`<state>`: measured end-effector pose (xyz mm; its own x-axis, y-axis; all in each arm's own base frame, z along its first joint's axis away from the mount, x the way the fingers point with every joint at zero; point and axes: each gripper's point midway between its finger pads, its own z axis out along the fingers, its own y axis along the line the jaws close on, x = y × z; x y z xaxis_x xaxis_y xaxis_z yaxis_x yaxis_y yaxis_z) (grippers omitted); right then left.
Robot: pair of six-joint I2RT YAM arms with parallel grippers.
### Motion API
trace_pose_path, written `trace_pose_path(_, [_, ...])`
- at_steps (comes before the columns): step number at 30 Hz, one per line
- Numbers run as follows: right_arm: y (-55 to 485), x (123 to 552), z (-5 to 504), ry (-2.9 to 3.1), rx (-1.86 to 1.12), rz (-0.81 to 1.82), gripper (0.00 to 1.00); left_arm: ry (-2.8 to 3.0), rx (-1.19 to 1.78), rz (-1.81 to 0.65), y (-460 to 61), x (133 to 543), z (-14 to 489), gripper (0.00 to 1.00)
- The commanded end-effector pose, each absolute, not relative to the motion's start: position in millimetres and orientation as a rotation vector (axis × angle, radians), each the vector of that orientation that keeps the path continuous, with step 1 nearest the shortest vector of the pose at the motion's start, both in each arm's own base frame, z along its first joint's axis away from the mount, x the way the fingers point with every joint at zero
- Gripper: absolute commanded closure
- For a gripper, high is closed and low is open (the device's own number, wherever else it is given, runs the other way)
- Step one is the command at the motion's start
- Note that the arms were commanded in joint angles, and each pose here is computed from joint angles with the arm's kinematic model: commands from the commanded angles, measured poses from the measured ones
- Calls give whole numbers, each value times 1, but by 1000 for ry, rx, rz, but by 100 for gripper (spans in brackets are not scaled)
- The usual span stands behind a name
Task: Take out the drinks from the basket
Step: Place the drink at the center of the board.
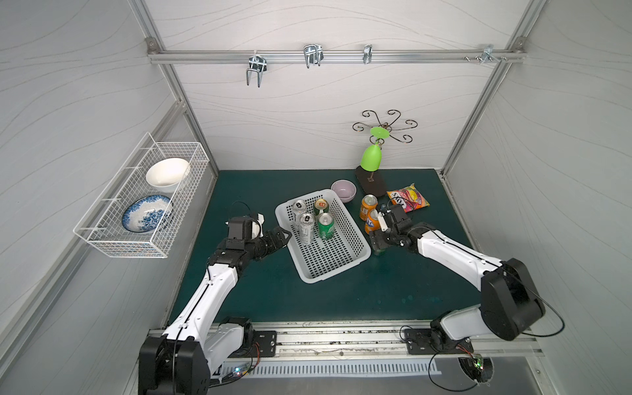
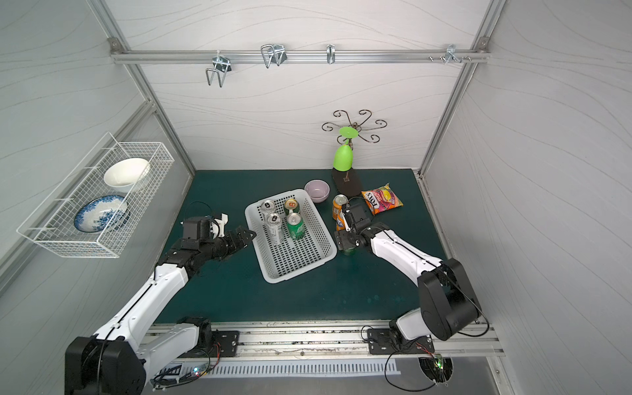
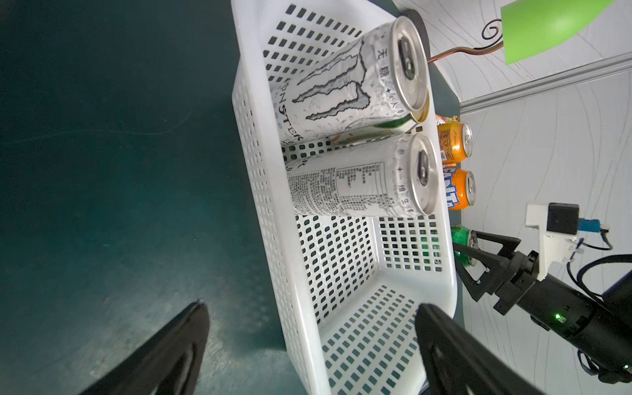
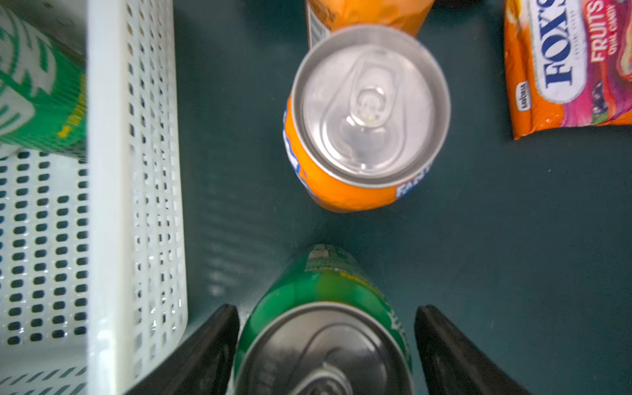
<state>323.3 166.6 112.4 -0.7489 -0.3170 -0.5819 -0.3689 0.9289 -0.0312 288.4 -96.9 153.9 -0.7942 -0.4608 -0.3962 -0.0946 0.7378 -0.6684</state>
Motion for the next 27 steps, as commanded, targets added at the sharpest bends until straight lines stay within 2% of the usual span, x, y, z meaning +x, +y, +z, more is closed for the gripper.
trace_pose_path(1, [162,323,136,2444,-480,114,10,2331,-359,-833,-93,295,182,2])
trace_pose_path(7, [154,316,171,2390,-458,123,1,2335,-325,-805,-91,293,199,2])
trace_pose_path(17, [142,292,226,2285,-404,188,1,2383,-159,-608,-107,293,226,2])
trace_pose_path(27, [127,276,247,2222,-368,184,1,2450,4,-336,-131,308,233,3])
